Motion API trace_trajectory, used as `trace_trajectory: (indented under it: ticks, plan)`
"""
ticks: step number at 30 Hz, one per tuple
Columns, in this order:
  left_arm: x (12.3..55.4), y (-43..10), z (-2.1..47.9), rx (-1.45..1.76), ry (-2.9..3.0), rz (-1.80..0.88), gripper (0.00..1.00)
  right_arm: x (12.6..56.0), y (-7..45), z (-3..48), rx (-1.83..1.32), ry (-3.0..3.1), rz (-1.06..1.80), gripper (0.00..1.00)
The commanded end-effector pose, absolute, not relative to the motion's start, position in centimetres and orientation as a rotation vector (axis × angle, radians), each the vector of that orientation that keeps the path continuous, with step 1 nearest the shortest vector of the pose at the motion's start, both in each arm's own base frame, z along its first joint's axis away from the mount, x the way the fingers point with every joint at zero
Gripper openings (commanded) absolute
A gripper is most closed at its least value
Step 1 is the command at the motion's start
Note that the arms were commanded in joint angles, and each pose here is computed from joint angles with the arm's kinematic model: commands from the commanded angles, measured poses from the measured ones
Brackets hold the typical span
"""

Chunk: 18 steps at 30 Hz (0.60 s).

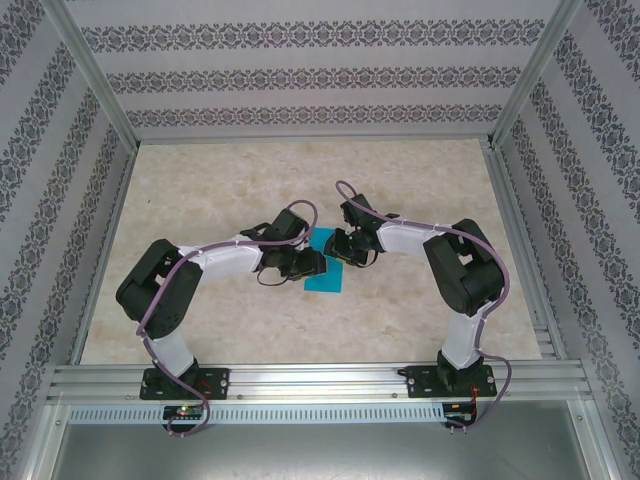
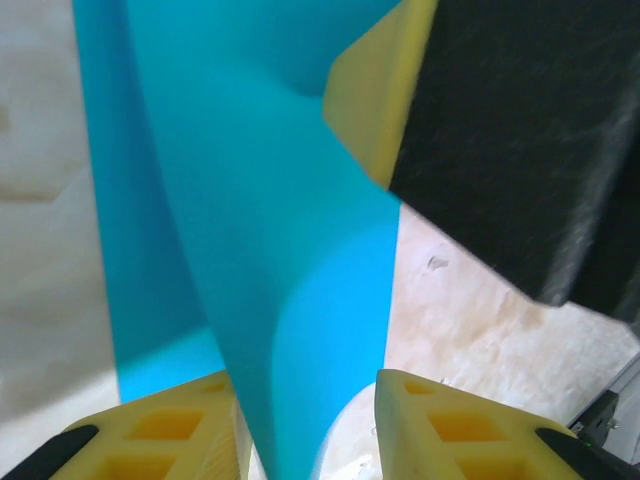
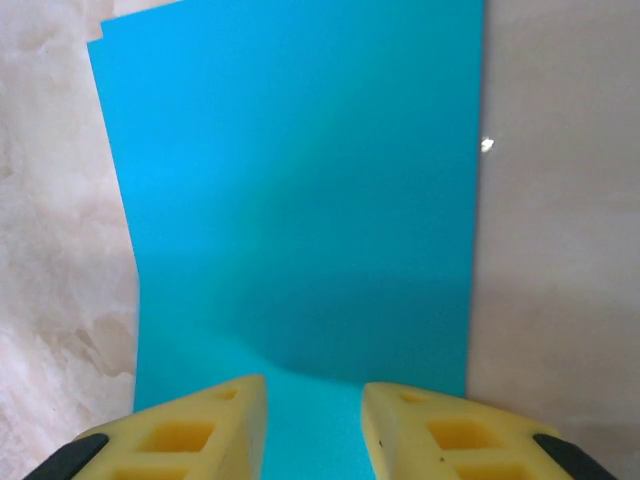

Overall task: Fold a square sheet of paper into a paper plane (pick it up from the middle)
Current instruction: Fold the triangle a second time at the center of the table.

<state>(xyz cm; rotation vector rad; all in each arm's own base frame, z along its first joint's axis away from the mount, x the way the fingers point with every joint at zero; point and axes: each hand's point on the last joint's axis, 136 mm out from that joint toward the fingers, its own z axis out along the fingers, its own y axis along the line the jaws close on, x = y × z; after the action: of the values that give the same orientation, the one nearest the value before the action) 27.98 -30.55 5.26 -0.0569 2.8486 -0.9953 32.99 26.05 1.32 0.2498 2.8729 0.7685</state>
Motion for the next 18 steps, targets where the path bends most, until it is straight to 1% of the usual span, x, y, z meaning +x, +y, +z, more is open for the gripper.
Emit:
trace_trajectory:
  ticks: [1, 6, 10, 13, 18]
  plan:
    - [29.7, -30.6, 5.3, -0.064, 2.777, -1.058, 0.38, 30.4, 23.3, -4.6, 0.299, 3.017, 0.542, 0.34]
    - [30.4, -30.0, 4.7, -0.089, 2.767, -1.087, 0.39, 30.5, 23.4, -4.6, 0.295, 3.015, 0.547, 0.34]
    - [29.1, -30.6, 4.7, -0.096, 2.774, -1.196, 0.39, 30.6, 23.4, -4.4, 0.294, 3.012, 0.55, 0.34]
    - [28.0, -30.3, 5.0, -0.077, 2.776, -1.226, 0.38, 30.6, 23.4, -4.5, 0.294, 3.014, 0.551, 0.34]
    - [27.3, -30.9, 6.8, -0.001, 2.714, -1.311, 0.36, 30.5, 23.4, -4.6, 0.288, 3.022, 0.541, 0.33]
